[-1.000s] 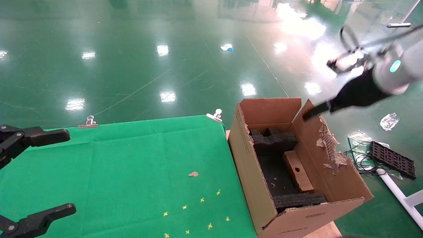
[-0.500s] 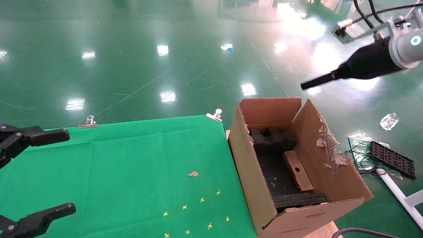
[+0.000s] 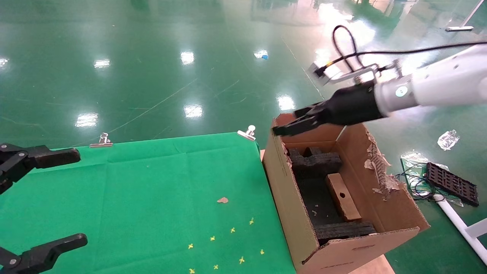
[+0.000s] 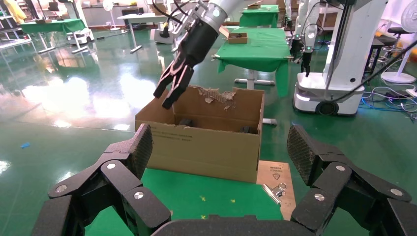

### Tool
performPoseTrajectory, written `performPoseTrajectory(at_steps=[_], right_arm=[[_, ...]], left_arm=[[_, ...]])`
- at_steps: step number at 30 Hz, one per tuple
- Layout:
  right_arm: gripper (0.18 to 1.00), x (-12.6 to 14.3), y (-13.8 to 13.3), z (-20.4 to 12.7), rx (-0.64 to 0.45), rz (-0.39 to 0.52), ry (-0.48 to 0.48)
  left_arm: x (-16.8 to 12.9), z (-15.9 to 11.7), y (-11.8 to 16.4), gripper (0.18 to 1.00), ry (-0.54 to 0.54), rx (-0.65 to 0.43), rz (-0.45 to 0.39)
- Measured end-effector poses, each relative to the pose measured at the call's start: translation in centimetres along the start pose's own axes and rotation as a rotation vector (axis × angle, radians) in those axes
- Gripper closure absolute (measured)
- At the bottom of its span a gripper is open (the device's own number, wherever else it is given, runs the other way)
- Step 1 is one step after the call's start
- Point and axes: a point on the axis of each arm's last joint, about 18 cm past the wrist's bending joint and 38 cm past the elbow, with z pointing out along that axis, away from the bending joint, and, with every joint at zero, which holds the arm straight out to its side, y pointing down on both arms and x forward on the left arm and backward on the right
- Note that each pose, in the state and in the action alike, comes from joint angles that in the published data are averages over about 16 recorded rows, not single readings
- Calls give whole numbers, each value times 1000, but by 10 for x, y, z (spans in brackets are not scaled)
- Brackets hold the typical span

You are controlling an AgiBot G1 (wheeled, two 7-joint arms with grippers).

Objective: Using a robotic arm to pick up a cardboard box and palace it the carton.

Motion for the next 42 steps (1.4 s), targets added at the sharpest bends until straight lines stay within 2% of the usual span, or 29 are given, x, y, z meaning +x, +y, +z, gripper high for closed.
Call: performPoseTrajectory(at_steps=[9,18,30,42], right_arm=[[178,-45,6,25,116,-87,-196],[178,-86,12,29,252,-179,-351],[178,-135,21,8,442,-319,-490],[178,-175,35,-28,601,-471,-562]], left_arm=[[0,0,0,184,0,0,0],[0,0,0,184,0,0,0],[0,0,0,184,0,0,0],[0,0,0,184,0,0,0]])
